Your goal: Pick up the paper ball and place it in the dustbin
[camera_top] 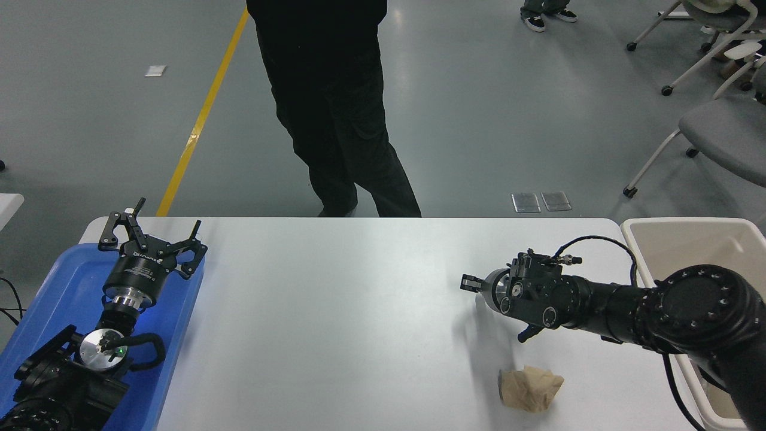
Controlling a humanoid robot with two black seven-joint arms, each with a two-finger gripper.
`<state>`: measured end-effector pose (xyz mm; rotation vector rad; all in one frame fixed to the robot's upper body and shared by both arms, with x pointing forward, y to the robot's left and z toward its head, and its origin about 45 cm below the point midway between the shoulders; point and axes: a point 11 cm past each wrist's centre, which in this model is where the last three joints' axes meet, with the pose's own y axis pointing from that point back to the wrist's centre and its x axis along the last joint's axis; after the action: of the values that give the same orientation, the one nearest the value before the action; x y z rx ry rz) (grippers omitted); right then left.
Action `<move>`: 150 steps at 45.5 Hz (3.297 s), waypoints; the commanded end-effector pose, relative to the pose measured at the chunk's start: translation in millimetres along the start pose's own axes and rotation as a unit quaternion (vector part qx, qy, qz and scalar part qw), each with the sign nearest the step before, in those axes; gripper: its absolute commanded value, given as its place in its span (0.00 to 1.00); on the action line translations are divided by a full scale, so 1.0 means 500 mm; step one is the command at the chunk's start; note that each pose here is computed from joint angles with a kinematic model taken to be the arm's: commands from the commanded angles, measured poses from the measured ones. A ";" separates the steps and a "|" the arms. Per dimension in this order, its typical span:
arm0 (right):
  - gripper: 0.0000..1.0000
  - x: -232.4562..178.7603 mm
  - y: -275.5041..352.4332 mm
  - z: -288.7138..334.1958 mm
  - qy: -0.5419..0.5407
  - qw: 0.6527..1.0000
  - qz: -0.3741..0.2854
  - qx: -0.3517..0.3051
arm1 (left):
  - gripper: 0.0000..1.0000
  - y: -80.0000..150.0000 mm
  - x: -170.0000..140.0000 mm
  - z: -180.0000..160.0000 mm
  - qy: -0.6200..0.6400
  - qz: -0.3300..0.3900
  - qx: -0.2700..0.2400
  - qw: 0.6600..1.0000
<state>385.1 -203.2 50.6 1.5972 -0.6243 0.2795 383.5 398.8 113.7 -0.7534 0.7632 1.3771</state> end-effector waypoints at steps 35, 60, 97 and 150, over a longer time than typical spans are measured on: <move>0.00 0.018 0.002 -0.003 -0.003 1.000 0.010 0.001 | 0.99 0.001 0.001 0.000 0.000 0.001 0.000 1.000; 0.00 0.024 0.000 0.002 -0.010 1.000 0.016 -0.003 | 0.99 -0.001 -0.001 -0.001 -0.001 -0.001 0.002 1.000; 0.00 0.068 0.050 -0.084 -0.025 0.999 -0.006 0.037 | 0.99 -0.002 -0.002 -0.001 -0.001 -0.002 0.003 1.000; 0.00 0.259 0.498 -0.083 0.129 0.980 -0.145 0.036 | 0.99 -0.001 -0.001 -0.001 0.000 -0.001 0.002 1.000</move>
<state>383.1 -183.8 277.0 1.6741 -0.2298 0.2849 384.0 398.1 113.9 -0.7497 0.7645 1.3740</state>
